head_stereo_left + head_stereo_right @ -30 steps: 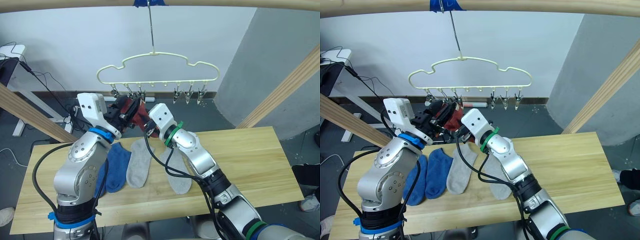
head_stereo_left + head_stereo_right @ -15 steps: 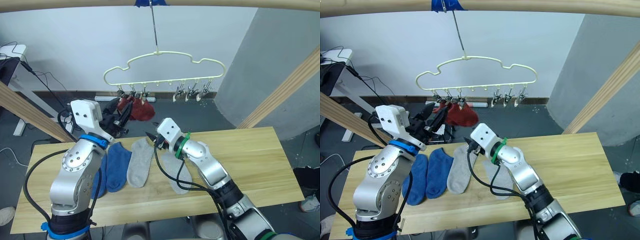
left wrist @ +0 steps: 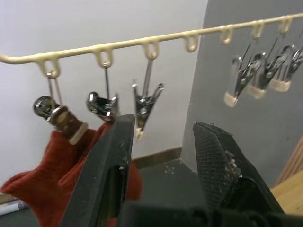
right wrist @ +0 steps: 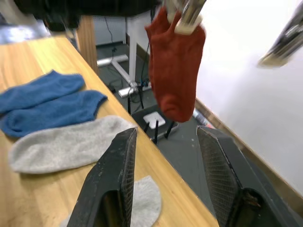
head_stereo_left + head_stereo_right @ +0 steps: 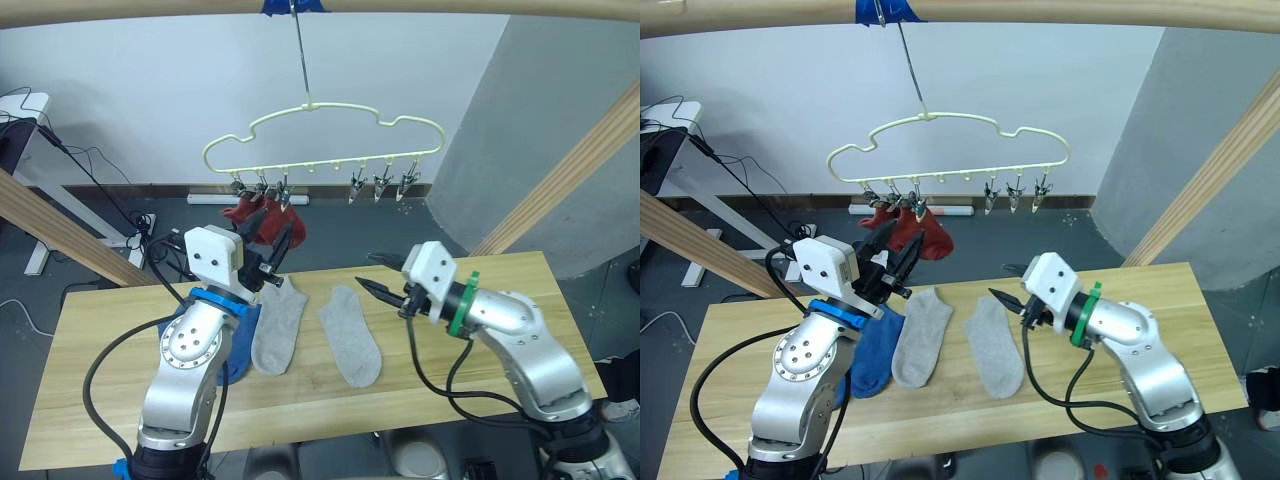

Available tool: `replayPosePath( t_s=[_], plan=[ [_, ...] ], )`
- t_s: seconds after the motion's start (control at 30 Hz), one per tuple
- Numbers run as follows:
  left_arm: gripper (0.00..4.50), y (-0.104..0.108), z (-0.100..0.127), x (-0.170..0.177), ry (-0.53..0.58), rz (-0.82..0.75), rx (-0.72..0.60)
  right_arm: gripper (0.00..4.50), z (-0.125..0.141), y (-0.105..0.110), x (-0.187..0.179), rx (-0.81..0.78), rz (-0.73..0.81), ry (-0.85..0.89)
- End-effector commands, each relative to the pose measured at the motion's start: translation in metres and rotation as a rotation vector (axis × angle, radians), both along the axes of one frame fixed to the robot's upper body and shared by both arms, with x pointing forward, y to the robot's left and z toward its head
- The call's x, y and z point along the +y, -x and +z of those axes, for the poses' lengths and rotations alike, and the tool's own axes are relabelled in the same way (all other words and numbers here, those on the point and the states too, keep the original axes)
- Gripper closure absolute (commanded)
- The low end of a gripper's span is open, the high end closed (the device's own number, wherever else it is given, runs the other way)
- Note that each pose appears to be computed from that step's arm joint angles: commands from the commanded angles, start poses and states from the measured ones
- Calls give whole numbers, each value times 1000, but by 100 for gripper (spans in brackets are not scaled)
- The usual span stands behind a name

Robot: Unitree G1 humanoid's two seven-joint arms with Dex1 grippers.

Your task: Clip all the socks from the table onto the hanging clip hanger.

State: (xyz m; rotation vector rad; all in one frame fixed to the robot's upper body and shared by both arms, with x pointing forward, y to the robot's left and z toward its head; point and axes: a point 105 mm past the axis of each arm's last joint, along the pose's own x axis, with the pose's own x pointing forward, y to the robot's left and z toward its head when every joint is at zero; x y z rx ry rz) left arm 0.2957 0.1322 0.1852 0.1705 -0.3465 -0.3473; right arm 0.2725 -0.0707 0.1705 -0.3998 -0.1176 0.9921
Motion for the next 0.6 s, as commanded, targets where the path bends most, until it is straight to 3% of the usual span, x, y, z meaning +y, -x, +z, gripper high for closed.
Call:
replayPosePath(
  t_s=[0.03, 0.6],
  plan=[
    [234, 6, 3, -11, -14, -32, -50, 244, 24, 9, -8, -40, 27, -39],
    [234, -16, 2, -25, 6, -27, -72, 244, 33, 9, -22, -39, -27, -53]
  ],
)
